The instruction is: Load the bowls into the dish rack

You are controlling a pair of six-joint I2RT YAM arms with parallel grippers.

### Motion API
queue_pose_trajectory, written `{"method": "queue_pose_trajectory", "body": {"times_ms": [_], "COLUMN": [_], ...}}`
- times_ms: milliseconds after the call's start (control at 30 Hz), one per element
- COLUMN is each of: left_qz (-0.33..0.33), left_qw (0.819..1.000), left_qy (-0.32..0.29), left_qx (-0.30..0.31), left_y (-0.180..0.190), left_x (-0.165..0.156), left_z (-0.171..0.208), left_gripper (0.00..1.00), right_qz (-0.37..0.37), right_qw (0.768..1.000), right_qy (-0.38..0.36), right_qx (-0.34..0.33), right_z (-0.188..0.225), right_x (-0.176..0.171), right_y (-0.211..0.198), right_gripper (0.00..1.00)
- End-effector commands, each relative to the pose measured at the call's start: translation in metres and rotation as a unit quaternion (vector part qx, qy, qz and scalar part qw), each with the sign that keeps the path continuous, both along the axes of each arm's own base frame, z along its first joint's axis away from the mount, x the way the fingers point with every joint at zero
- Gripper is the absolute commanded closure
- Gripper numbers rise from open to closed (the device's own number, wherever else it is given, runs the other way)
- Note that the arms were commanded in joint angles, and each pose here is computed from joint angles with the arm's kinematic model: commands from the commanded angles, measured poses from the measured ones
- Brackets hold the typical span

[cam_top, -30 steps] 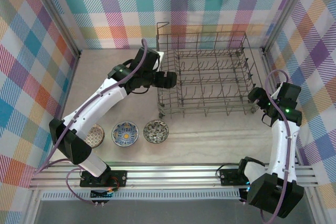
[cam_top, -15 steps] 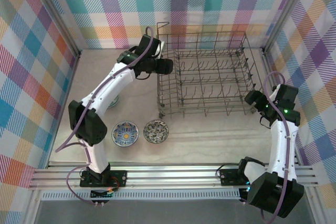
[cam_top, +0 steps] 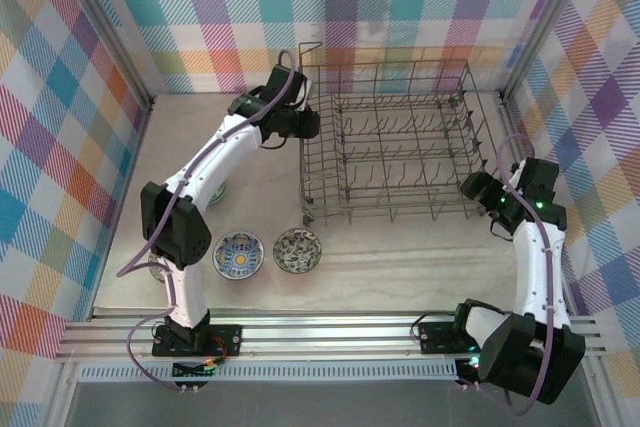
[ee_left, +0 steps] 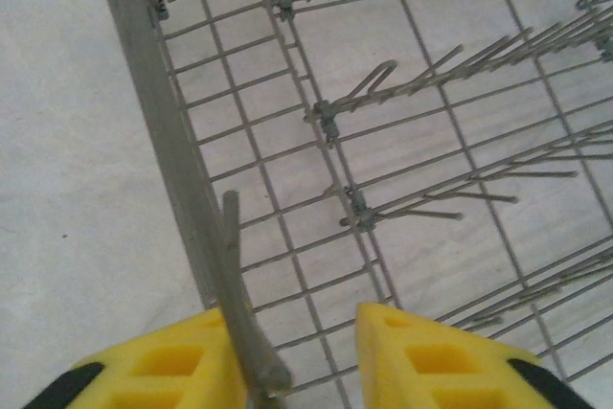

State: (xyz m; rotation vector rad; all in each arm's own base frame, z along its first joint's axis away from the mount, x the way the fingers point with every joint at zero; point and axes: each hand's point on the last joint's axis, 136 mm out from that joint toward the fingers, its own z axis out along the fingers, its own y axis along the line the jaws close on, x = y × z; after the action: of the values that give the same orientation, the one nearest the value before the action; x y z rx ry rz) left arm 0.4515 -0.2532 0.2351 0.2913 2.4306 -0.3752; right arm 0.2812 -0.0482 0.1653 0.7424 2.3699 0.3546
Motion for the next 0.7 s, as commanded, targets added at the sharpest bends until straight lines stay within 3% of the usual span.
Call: {"method": "queue_pose_trajectory", "body": {"times_ms": [0, 367, 667], "left_qz": [-0.017, -0.041, -0.050], "left_qw": [0.999, 0.998, 0.996], "left_qy": [0.009, 0.031, 0.034], "left_qx": [-0.030, -0.047, -0.060], "left_y": [-0.007, -0.029, -0.047], "left_x": [-0.023, -0.074, -0.094], "left_z": [0.010, 0.010, 0.013], "left_gripper": [0.72, 0.77, 0.78], "right_qz": [0.002, -0.009, -0.012], "right_qw": [1.000, 0.999, 0.999], "right_qy": [-0.013, -0.037, -0.042], "right_qx": [0.006, -0.003, -0.003], "right_z": [0.003, 0.017, 0.021], "right_x": [0.008, 0.021, 0.037], "right_y": [0.001, -0.006, -0.011], "right_gripper": [0.04, 0.03, 0.03]}}
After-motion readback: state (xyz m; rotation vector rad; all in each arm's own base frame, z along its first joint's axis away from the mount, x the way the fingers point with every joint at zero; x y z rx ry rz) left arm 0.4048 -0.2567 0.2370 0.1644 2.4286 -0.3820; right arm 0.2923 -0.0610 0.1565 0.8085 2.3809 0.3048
